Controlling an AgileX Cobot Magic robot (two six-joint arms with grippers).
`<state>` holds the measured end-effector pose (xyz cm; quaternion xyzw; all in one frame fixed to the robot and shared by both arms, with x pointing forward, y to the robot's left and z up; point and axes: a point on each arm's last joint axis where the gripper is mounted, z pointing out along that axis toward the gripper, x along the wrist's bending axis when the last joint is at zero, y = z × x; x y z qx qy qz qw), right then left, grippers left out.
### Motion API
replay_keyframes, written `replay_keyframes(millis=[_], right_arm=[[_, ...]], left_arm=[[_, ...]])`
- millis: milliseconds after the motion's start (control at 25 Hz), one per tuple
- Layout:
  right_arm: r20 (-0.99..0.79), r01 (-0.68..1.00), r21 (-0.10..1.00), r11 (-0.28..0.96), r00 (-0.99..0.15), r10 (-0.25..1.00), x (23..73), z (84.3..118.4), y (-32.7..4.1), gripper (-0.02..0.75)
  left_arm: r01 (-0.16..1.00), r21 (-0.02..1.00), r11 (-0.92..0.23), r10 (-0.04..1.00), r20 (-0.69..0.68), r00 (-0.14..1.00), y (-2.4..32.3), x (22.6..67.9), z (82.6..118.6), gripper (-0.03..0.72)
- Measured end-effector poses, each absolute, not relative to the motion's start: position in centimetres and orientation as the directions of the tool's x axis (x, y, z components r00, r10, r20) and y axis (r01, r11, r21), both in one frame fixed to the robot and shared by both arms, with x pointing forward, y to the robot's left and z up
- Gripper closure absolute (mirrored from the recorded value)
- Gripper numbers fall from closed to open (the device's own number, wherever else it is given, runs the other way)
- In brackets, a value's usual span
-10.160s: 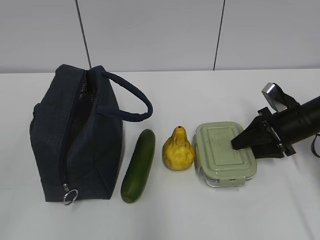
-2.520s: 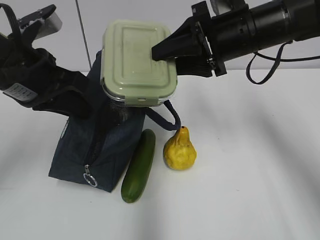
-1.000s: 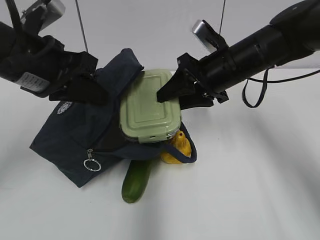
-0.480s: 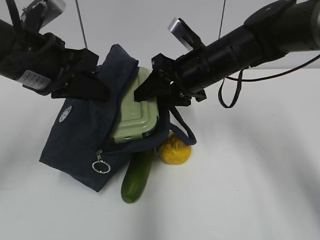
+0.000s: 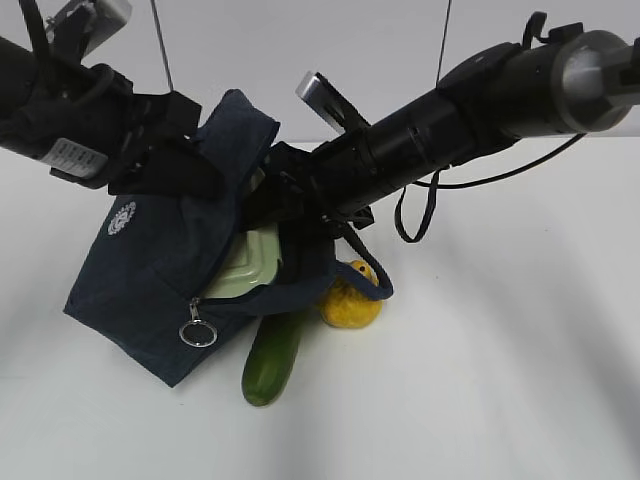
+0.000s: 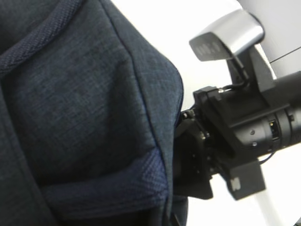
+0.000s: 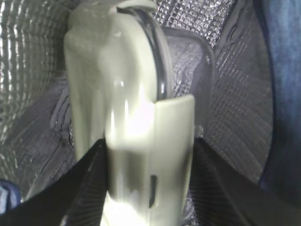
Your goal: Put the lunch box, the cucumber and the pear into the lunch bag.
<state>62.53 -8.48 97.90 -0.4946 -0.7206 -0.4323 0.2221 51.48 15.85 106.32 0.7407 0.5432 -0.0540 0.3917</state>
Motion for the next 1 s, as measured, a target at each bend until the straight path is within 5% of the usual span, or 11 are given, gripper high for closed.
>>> replay_keyframes(millis=[680, 1000], right_arm=[[0.728, 0.891, 0.436, 0.129, -0.434, 0.530, 63.8, 97.2, -7.3, 0.309], [0.654, 0.854, 0.472, 0.217, -0.505, 0.564, 63.8, 97.5, -7.6, 0.306]], left_arm=[[0.848, 0.521, -0.091, 0.725, -0.550, 0.416, 15.4, 51.3, 106.6, 0.687], [0.835, 0.532, -0.143, 0.746, -0.497, 0.444, 15.7, 51.3, 106.3, 0.687]])
